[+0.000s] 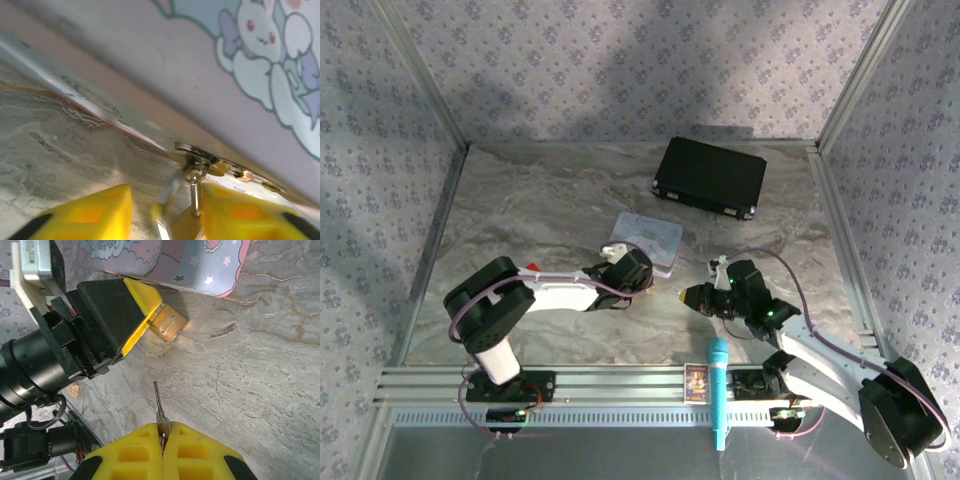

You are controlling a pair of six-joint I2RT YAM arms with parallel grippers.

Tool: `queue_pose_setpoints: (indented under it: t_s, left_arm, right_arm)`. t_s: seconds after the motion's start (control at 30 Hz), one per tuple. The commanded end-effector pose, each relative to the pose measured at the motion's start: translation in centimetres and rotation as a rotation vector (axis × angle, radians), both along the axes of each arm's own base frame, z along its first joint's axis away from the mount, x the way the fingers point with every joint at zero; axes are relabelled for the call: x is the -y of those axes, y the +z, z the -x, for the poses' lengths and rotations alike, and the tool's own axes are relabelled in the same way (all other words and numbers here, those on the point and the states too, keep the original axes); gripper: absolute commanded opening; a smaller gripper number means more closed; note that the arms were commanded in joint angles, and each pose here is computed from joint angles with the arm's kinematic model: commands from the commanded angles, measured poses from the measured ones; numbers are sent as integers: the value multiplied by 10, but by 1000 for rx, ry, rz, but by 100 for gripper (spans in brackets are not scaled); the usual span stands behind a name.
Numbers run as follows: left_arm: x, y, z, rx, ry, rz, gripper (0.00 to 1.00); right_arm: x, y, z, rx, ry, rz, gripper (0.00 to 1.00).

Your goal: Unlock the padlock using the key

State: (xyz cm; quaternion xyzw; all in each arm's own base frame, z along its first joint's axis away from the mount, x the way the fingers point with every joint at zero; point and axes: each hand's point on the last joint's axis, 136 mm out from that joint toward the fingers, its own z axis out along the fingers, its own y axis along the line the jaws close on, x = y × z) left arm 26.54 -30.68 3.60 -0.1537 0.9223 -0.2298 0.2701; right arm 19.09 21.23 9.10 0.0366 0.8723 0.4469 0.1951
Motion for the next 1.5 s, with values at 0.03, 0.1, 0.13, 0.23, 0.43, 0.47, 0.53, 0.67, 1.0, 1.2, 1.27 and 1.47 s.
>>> queue_pose_setpoints:
  t_s: [0.03,0.1,0.13,0.23,0.43,0.47,0.53,0.67,1.0,1.2,1.27,1.47]
  left_arm:
    - [-13,-8,12,-30,-26,-79,28]
    - [-17,-10,15,-36,-23,-72,31]
    - [-19,-10,17,-35,-22,-66,32]
    - [-12,-10,18,-20,-48,-16,36]
    - [3,-16,15,11,-85,42,41]
    - [2,-16,16,8,-81,29,39]
    - [-2,-16,17,9,-79,-13,34]
    - [-4,-14,18,16,-78,-27,22]
    - [-3,-4,17,-8,23,96,8]
    - [7,19,13,-8,107,328,7]
    - [7,31,10,6,128,365,6]
    - [11,51,2,23,184,526,0]
  right_arm:
    - [-4,6,-4,31,19,-8,0]
    - [-4,5,-5,32,18,-6,0]
    - [-4,4,-6,32,16,-6,0]
    - [-8,1,-8,27,21,-15,0]
    - [-18,-6,-11,-3,48,-32,0]
    - [-19,-6,-11,-3,50,-32,0]
    - [-19,-6,-12,-2,48,-26,0]
    - [-19,-6,-13,5,44,-25,0]
    - [-32,-5,-15,-42,74,-165,0]
    - [-33,-5,-17,-113,59,-239,0]
    - [-30,-8,-20,-140,40,-262,0]
    - [-37,-6,-23,-185,38,-345,0]
